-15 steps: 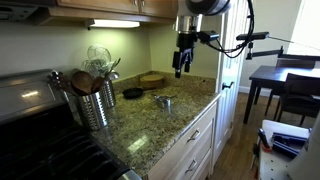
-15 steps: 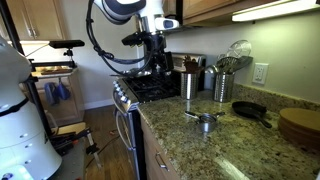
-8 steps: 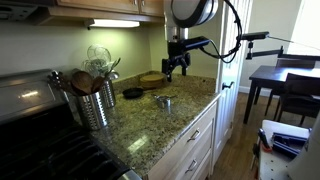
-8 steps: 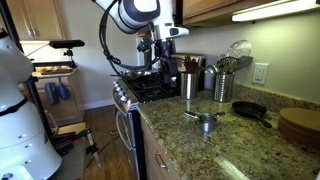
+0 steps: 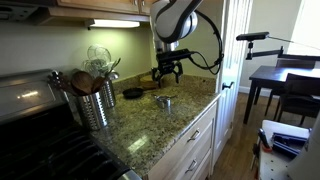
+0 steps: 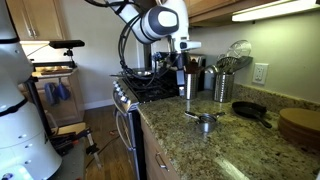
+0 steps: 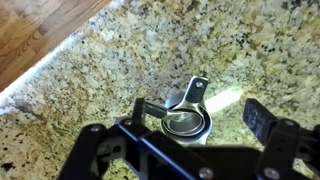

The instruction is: Unstack the cups

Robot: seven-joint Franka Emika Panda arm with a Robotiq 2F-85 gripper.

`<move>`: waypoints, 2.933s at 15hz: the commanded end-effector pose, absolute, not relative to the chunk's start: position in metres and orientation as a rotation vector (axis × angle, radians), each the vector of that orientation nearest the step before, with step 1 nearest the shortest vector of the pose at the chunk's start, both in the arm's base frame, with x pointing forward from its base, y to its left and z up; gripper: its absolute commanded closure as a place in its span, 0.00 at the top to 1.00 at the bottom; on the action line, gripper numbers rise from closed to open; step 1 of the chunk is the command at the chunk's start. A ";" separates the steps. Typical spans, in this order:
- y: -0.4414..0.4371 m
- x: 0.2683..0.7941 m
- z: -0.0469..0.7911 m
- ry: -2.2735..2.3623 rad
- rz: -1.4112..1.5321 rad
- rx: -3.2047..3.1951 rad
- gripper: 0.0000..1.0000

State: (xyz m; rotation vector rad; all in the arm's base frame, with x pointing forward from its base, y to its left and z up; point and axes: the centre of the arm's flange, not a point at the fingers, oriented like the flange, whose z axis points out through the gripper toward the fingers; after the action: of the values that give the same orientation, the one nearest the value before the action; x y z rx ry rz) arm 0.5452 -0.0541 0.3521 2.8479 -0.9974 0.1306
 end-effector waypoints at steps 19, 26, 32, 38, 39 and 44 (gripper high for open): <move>-0.071 0.626 0.235 -1.383 -0.108 2.624 0.60; -0.071 0.628 0.234 -1.376 -0.127 2.610 0.15; -0.076 0.625 0.245 -1.377 -0.112 2.596 0.05; -0.076 0.627 0.246 -1.351 -0.129 2.613 0.38; -0.075 0.627 0.245 -1.348 -0.133 2.611 0.44; -0.071 0.626 0.244 -1.329 -0.153 2.616 0.77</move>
State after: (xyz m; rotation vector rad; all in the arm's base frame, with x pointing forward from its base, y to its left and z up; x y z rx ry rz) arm 0.6274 -0.0719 0.2362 2.6242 -1.3359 -0.1238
